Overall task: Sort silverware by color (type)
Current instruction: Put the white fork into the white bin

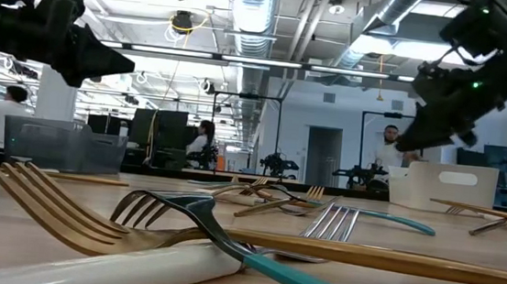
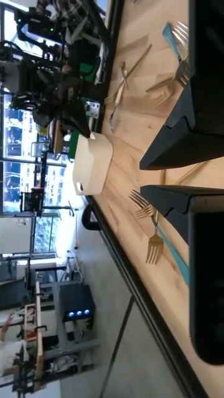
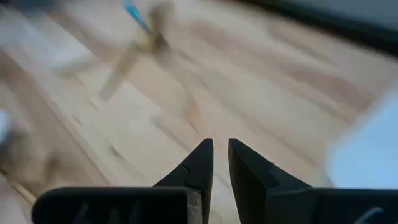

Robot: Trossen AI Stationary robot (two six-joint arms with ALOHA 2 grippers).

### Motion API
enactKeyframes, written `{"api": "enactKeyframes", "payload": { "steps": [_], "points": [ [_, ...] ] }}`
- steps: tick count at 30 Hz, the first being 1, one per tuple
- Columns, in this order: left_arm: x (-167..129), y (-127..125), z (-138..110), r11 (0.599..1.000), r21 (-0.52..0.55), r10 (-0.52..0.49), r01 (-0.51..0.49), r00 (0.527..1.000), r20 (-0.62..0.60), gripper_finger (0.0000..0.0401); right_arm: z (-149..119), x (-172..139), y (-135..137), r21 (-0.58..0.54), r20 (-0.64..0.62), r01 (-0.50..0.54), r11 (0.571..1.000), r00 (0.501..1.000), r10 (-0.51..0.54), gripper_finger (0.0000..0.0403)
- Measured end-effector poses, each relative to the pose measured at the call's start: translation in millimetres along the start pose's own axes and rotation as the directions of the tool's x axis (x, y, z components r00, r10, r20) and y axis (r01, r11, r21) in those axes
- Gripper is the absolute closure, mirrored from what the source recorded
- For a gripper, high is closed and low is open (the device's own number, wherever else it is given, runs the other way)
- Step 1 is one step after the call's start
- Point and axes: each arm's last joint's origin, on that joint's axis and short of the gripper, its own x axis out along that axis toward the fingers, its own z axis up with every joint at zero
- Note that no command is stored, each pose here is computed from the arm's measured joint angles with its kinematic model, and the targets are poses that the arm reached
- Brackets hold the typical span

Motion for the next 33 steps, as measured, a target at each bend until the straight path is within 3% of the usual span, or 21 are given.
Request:
{"api": "enactKeyframes", "payload": {
  "steps": [3, 7, 12, 16, 23, 26, 33],
  "points": [
    [0, 0, 0, 1.0, -0.009, 0.004, -0.004, 1.0, 0.0, 0.0358, 7, -11, 4, 0.001, -0.148, 0.037, 0.999, 0.988, -0.036, 0.0325],
    [0, 0, -3, 1.0, 0.004, 0.007, -0.007, 1.0, -0.029, 0.0358, 9, -26, 15, 0.04, -0.237, 0.053, 0.998, 0.971, -0.042, 0.0325],
    [-1, 3, -11, 0.997, 0.023, 0.082, -0.08, 0.992, -0.093, 0.0358, -3, -30, 25, 0.055, -0.254, 0.087, 0.995, 0.965, -0.07, 0.0325],
    [-1, 3, -11, 0.993, -0.028, 0.11, -0.113, 0.99, -0.089, 0.0358, -15, -26, 32, 0.048, -0.276, 0.14, 0.989, 0.953, -0.121, 0.0325],
    [-3, -5, -12, 0.992, -0.122, 0.0, -0.013, 0.995, -0.102, 0.0358, -38, -20, 45, -0.036, -0.359, 0.186, 0.982, 0.915, -0.186, 0.0325],
    [-5, -9, -13, 0.99, -0.134, -0.047, 0.031, 0.992, -0.113, 0.0358, -46, -14, 49, -0.02, -0.378, 0.229, 0.973, 0.899, -0.22, 0.0325],
    [-7, -13, -15, 0.997, -0.082, -0.006, -0.003, 0.994, -0.113, 0.0358, -61, -4, 49, -0.079, -0.426, 0.326, 0.942, 0.843, -0.328, 0.0325]
  ]
}}
